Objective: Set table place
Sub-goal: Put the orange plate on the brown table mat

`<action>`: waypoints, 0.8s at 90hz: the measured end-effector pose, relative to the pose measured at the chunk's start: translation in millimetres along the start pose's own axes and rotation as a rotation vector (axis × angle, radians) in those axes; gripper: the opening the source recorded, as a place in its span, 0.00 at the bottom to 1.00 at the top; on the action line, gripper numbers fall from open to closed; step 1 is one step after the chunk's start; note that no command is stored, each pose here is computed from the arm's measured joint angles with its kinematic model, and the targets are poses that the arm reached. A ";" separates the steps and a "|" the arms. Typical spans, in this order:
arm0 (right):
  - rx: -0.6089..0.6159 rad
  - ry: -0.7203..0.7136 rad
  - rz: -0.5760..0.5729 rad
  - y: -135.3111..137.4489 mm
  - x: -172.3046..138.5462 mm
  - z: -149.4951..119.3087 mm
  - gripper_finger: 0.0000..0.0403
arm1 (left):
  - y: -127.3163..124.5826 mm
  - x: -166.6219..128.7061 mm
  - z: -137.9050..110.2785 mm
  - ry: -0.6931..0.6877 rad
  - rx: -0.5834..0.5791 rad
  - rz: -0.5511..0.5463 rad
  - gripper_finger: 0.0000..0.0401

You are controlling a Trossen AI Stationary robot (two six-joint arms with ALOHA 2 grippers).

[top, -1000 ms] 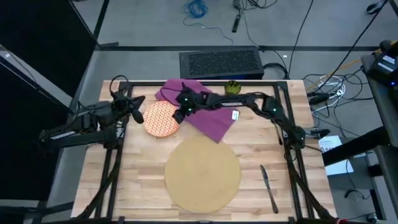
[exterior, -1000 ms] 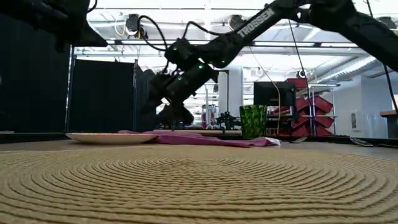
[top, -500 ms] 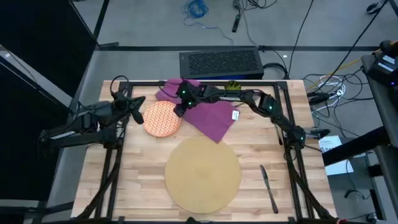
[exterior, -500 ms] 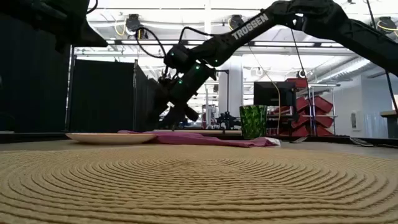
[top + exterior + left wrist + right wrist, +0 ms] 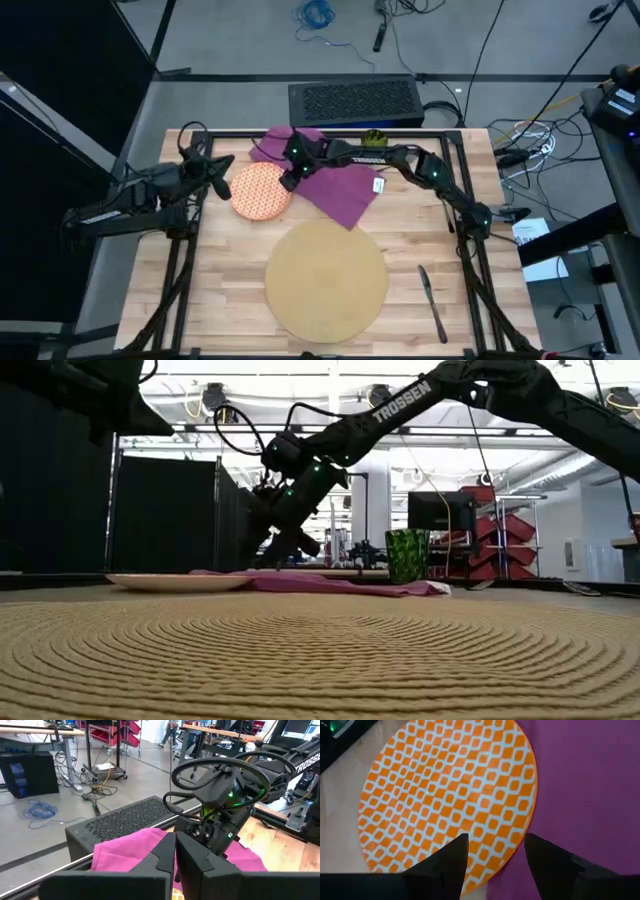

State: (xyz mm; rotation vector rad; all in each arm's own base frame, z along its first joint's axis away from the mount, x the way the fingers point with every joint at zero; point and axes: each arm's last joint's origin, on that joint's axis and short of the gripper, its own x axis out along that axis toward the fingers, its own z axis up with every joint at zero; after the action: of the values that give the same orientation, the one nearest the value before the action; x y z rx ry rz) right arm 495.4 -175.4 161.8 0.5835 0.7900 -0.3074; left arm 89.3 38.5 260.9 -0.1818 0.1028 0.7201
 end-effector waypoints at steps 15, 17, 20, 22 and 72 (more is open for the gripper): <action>-0.002 0.030 0.008 2.1 0.5 -3.5 0.45 | -0.1 0.0 0.0 0.001 -0.001 -0.005 0.00; -0.003 0.037 0.015 2.3 0.5 -3.9 0.45 | -0.2 0.0 -0.1 0.001 -0.001 -0.006 0.00; -0.003 0.048 0.030 2.6 0.4 -4.5 0.45 | -0.2 0.0 -0.1 0.001 -0.001 -0.006 0.00; -0.001 0.055 0.043 2.9 0.4 -4.9 0.45 | -0.2 0.0 -0.1 0.001 -0.001 -0.006 0.00; 0.026 0.128 0.037 5.1 6.8 -15.9 0.42 | -0.8 -0.1 0.4 0.000 -0.004 -0.026 0.00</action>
State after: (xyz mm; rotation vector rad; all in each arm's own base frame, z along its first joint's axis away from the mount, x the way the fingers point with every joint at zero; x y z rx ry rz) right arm 493.2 -162.0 149.8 0.6465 0.8981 -0.2489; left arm 89.8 38.0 261.4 -0.1865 0.0991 0.6945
